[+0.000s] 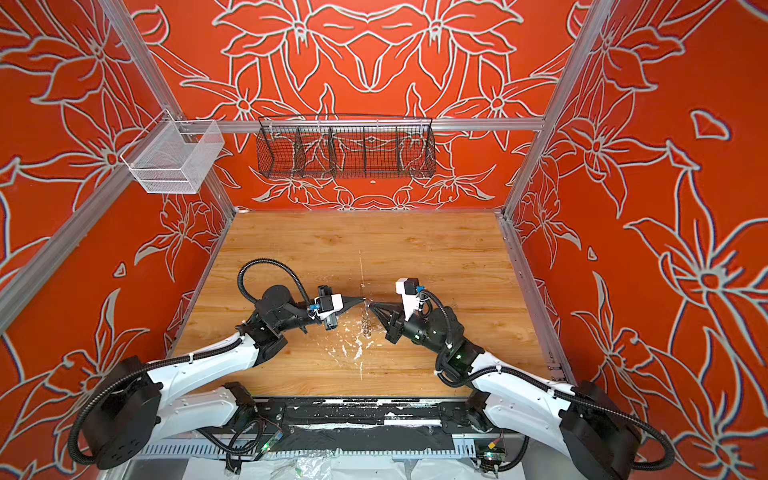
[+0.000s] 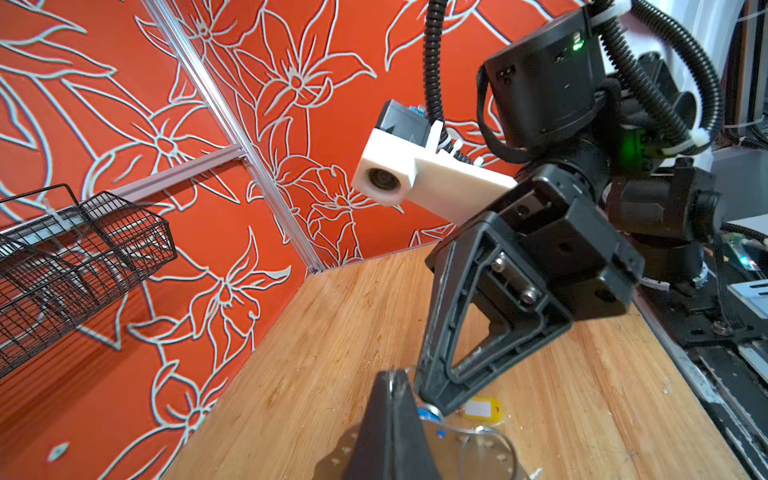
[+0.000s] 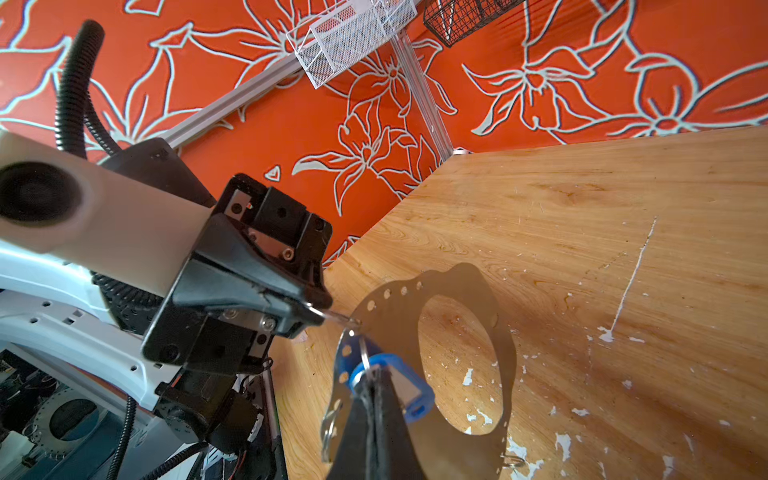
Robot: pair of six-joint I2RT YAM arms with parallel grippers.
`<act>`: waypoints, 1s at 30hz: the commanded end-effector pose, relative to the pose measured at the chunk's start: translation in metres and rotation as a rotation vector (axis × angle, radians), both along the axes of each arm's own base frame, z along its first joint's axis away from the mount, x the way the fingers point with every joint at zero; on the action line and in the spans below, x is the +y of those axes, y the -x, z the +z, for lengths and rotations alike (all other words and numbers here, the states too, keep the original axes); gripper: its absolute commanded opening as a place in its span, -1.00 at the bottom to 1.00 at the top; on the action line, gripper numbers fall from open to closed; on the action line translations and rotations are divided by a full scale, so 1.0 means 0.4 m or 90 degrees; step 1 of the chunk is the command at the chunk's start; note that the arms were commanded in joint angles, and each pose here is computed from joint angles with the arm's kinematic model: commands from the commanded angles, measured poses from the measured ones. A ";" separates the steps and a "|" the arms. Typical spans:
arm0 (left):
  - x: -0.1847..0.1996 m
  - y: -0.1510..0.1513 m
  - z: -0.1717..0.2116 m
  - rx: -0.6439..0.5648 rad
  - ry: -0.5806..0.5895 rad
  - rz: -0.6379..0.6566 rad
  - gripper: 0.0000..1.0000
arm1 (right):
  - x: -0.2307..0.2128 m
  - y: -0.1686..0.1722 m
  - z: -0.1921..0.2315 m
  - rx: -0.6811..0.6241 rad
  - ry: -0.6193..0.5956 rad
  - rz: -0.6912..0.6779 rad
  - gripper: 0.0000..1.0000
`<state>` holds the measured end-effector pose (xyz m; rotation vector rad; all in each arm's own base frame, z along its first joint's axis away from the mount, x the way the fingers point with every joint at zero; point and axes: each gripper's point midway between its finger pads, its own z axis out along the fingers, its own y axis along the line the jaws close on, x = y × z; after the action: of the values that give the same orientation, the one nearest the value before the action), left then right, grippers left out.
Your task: Put the keys on the keyring
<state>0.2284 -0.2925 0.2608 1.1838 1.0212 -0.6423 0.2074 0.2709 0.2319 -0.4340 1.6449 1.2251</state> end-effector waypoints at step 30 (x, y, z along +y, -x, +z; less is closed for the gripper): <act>0.002 0.053 0.046 -0.063 0.027 -0.047 -1.00 | -0.011 0.000 0.033 -0.012 -0.035 0.000 -1.00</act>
<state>0.2204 -0.2912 0.2651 1.1933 0.9787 -0.6512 0.2062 0.2702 0.2407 -0.4360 1.6086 1.2452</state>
